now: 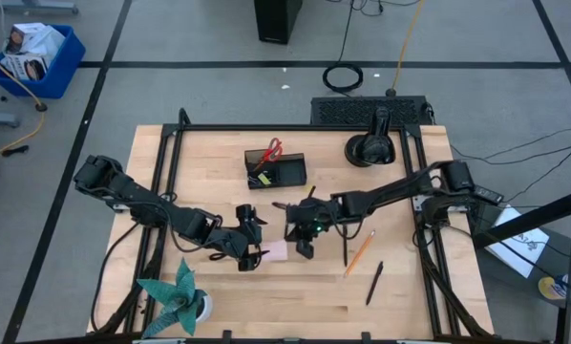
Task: Pick and place office supplies into organizer
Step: Put the pink sticky notes into the black desk organizer
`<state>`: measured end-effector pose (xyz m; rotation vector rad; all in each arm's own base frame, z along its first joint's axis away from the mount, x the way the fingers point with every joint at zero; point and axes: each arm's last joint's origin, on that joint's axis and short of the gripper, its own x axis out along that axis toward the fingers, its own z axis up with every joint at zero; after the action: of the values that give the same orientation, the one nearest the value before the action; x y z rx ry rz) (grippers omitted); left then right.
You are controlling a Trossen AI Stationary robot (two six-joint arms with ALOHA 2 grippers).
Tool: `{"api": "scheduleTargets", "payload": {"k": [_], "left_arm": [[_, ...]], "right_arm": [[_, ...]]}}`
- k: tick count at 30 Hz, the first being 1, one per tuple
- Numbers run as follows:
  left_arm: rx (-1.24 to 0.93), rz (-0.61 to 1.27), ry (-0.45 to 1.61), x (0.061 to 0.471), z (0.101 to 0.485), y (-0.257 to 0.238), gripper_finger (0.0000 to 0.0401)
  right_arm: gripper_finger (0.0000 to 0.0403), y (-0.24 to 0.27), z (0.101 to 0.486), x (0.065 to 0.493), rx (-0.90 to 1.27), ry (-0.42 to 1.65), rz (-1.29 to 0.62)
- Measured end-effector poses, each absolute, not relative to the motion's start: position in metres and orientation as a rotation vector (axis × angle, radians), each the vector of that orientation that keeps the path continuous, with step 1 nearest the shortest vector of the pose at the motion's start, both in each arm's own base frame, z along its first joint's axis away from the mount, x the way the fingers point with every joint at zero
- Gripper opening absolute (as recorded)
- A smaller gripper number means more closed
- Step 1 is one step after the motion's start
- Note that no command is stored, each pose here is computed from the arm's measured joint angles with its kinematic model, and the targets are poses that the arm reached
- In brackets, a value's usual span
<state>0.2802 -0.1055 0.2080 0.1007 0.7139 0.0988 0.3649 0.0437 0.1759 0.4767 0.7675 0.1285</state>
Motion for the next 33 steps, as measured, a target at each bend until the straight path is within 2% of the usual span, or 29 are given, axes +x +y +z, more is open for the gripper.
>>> {"api": "scheduleTargets", "payload": {"k": [13,27,33], "left_arm": [[0.094,0.096,0.697,0.281,0.209,-0.106,0.0390],[0.098,0.090,0.694,0.282,0.210,-0.106,0.0390],[0.109,0.103,0.692,0.282,0.210,-0.104,0.0390]], "right_arm": [[0.0000,-0.001,0.211,0.326,0.341,0.774,-0.087],[0.0000,-0.067,0.224,0.308,0.282,0.804,-0.235],[0.0000,-0.089,0.247,0.309,0.222,0.794,-0.266]]}}
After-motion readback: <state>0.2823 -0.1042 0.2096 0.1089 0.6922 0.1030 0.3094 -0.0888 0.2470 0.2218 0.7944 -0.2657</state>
